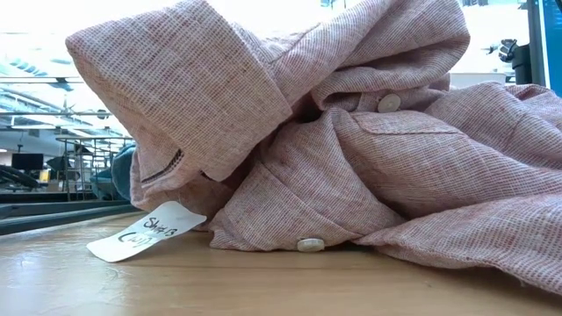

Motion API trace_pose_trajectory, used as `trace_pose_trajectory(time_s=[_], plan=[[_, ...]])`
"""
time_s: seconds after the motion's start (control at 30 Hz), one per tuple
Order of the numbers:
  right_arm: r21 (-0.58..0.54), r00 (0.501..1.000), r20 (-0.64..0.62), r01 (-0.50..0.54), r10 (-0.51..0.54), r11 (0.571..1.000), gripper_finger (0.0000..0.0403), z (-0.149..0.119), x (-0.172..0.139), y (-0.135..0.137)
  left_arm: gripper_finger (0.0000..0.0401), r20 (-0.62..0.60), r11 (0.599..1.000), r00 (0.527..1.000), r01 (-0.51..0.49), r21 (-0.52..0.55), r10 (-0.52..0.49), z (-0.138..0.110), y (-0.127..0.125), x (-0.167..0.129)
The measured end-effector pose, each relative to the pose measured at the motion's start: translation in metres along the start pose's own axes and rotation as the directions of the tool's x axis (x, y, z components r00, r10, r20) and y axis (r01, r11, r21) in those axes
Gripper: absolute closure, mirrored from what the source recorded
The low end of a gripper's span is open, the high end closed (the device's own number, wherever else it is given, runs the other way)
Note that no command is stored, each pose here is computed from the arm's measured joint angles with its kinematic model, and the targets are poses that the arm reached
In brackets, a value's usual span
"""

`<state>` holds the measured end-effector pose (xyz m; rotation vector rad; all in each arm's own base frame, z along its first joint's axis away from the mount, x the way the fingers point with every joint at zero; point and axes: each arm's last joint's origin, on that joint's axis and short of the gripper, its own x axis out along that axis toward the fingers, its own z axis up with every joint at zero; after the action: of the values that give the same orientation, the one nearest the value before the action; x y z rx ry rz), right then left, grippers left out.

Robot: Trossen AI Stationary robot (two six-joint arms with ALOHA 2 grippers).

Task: Pick & Place Cloths
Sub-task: Put the black boxers into the transparent bin, then put the light pink shirt into the white laundry bin

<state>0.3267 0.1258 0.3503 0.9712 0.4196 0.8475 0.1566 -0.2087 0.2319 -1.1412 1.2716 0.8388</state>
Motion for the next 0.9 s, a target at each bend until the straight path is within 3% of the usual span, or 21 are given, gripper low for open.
trace_pose_trajectory(time_s=[0.23,0.37,0.53,0.67,0.77,0.9], plan=[[0.036,0.997,-0.035,0.063,-0.061,0.997,0.0261,-0.004,0.000,-0.007,0.0186,-0.052,0.997,0.997,0.062,0.046,-0.059,-0.001,-0.002,-0.008],[-0.049,0.997,-0.036,0.060,-0.062,0.997,0.0261,-0.004,0.000,-0.007,0.0160,-0.096,0.991,0.987,0.132,0.036,-0.128,0.003,0.001,-0.025],[-0.197,0.997,-0.042,0.049,-0.058,0.979,0.0261,-0.006,0.001,-0.006,0.0158,-0.131,0.972,0.965,0.233,0.034,-0.227,0.010,0.007,-0.049],[-0.344,0.997,-0.054,0.029,-0.051,0.939,0.0261,-0.010,0.004,-0.004,0.0166,-0.132,0.943,0.936,0.331,0.022,-0.326,0.017,0.013,-0.068],[-0.444,0.997,-0.060,0.012,-0.044,0.896,0.0261,-0.012,0.005,-0.002,0.0174,-0.130,0.910,0.904,0.413,0.028,-0.406,0.023,0.017,-0.081],[-0.498,0.997,-0.069,-0.004,-0.034,0.867,0.0261,-0.015,0.006,0.002,0.0185,-0.118,0.848,0.846,0.528,0.048,-0.520,0.030,0.020,-0.098]])
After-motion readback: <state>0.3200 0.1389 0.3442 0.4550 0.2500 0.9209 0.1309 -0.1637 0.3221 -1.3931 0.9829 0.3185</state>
